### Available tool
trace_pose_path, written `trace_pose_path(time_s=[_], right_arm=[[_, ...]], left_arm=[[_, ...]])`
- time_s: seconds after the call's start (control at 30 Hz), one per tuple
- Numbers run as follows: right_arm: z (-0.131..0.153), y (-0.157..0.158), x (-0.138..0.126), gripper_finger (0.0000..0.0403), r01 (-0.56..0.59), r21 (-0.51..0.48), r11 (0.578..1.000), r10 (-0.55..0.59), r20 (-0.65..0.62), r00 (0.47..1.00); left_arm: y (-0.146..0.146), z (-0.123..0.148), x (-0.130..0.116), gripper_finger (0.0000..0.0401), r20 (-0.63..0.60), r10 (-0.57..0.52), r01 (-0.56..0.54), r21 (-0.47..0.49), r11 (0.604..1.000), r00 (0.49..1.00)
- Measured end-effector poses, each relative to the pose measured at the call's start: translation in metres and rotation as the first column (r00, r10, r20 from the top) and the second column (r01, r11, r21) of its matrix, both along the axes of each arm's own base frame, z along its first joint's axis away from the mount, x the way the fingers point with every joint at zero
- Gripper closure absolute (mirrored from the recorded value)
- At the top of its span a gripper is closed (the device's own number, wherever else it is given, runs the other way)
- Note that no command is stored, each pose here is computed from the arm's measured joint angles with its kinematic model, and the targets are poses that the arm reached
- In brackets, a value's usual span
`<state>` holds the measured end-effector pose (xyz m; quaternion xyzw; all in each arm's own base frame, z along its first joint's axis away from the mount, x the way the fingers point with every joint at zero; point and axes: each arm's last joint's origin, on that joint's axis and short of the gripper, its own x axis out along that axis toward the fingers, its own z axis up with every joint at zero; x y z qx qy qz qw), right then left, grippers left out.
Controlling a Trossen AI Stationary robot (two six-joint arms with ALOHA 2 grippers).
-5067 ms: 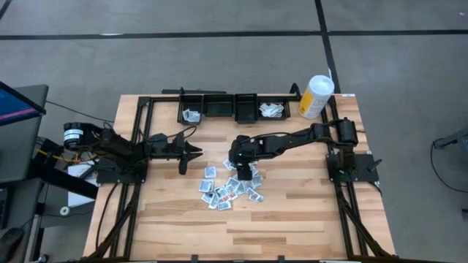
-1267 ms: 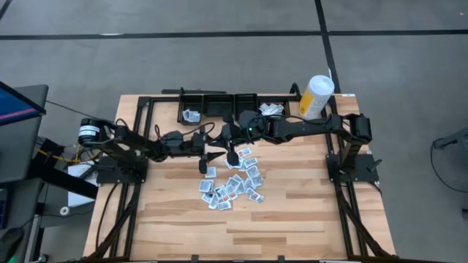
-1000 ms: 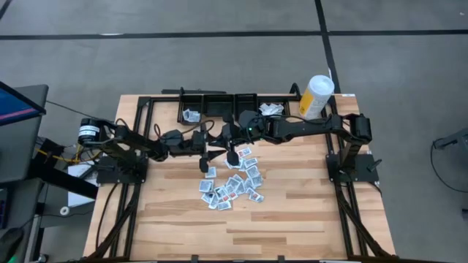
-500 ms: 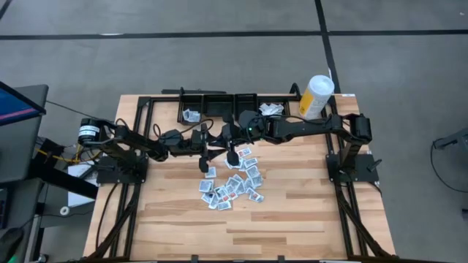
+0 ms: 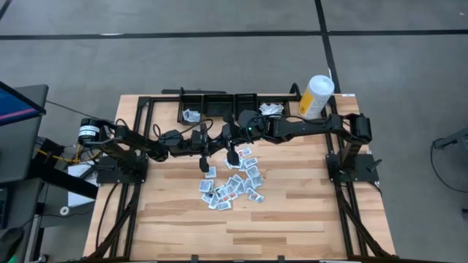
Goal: Pick & Place First Aid Supplies
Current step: Put the blue alcohol pad into the left black bin
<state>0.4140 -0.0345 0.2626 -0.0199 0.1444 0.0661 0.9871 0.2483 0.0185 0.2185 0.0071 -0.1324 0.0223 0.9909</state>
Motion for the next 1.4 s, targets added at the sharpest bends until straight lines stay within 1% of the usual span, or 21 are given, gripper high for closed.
trace_pose_path(time_s=[0.13, 0.43, 0.53, 0.73, 0.9, 1.0, 1.17, 1.4], right_arm=[[0.0, 0.0, 0.0, 0.0395, 0.0, -0.001, 1.0, 0.0, 0.002, 1.0], [0.001, 0.0, 0.0, 0.0342, -0.005, -0.017, 1.0, 0.005, 0.013, 1.0], [0.002, 0.0, 0.0, 0.0336, 0.004, -0.026, 1.0, -0.003, 0.017, 1.0], [0.009, 0.0, -0.003, 0.0333, -0.018, -0.099, 0.995, 0.023, 0.044, 0.999], [0.019, -0.001, -0.011, 0.0333, -0.021, -0.117, 0.993, 0.024, 0.024, 0.999], [0.023, -0.003, -0.02, 0.0333, -0.021, -0.117, 0.993, 0.018, -0.024, 1.0], [0.034, -0.004, -0.033, 0.0333, -0.022, -0.117, 0.993, 0.014, -0.069, 0.998], [0.028, -0.004, -0.041, 0.0333, -0.018, -0.078, 0.997, 0.004, -0.183, 0.983]], left_arm=[[0.0, 0.0, 0.0, 0.0395, 0.0, 0.001, -0.001, 0.0, 1.0, 1.0], [0.0, -0.001, 0.0, 0.0393, -0.008, 0.002, -0.002, -0.004, 1.0, 1.0], [0.0, -0.001, 0.0, 0.0394, -0.009, 0.003, -0.003, -0.005, 1.0, 1.0], [0.003, 0.0, 0.0, 0.0394, 0.0, 0.016, -0.016, -0.001, 1.0, 1.0], [0.017, -0.002, -0.002, 0.0394, -0.023, 0.073, -0.073, -0.005, 0.997, 0.997], [0.028, -0.004, -0.003, 0.0394, -0.043, 0.119, -0.119, -0.008, 0.993, 0.992], [0.052, -0.007, -0.008, 0.0393, -0.071, 0.21, -0.211, -0.01, 0.977, 0.975], [0.083, -0.012, -0.019, 0.0395, -0.121, 0.327, -0.335, -0.049, 0.941, 0.937]])
